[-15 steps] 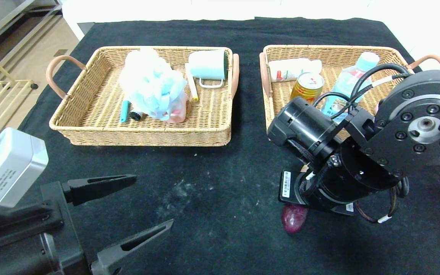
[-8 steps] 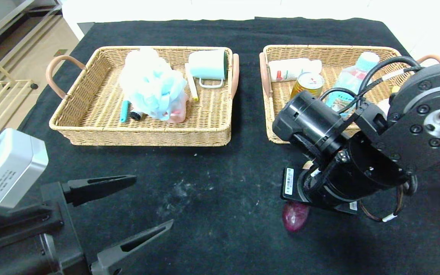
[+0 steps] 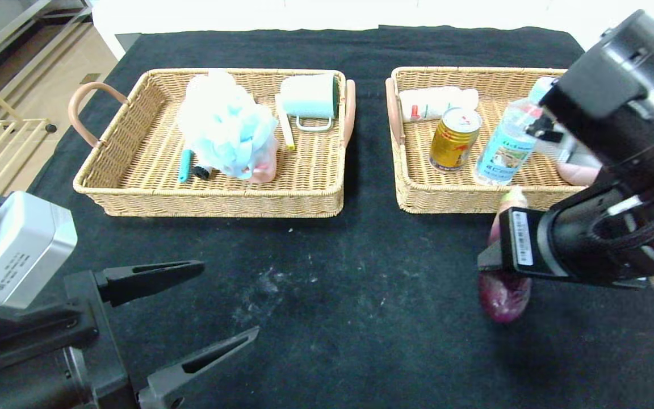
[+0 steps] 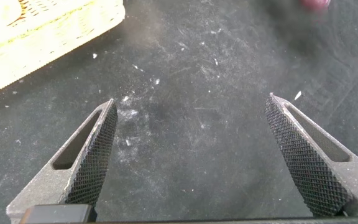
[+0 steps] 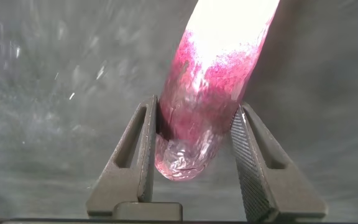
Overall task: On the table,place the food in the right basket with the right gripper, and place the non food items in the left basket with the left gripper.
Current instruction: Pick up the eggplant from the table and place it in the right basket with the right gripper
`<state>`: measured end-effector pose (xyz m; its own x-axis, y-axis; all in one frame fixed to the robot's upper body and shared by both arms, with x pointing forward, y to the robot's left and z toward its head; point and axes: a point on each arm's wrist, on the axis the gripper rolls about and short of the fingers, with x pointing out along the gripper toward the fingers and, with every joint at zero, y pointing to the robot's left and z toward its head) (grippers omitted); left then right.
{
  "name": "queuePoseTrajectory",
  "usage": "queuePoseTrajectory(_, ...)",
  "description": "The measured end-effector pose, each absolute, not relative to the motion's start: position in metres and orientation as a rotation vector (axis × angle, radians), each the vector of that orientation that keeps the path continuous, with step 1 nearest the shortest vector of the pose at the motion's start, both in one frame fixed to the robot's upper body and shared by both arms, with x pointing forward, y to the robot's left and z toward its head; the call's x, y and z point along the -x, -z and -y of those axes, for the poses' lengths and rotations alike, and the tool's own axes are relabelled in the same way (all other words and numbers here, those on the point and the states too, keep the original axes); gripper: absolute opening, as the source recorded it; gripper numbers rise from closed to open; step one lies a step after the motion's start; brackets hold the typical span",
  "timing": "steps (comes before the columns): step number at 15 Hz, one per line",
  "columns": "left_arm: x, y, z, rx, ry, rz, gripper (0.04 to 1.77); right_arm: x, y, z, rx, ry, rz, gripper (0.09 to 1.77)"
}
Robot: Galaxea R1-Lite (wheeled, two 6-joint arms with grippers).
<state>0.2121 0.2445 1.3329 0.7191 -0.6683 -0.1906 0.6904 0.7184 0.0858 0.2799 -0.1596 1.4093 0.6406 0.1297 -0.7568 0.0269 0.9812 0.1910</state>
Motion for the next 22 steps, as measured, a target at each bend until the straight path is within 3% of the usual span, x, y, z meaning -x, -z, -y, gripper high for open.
queuePoseTrajectory(7,-0.213,-1.332,-0.244,-0.156,0.753,-0.157,1.72,-0.292,-1.437,0.227,-0.100,0.050,-0.738,0.82)
queuePoseTrajectory(12,-0.214,-1.331,-0.243,-0.156,0.754,-0.159,1.72,-0.324,-1.463,0.261,-0.120,0.140,-0.527,0.82)
queuePoseTrajectory(17,-0.214,-1.331,-0.243,-0.156,0.755,-0.159,1.72,-0.368,-1.465,0.274,-0.137,0.197,-0.371,0.82)
queuePoseTrajectory(22,-0.213,-1.331,-0.244,-0.158,0.755,-0.161,1.72,-0.389,-1.454,0.281,-0.132,0.232,-0.370,0.82)
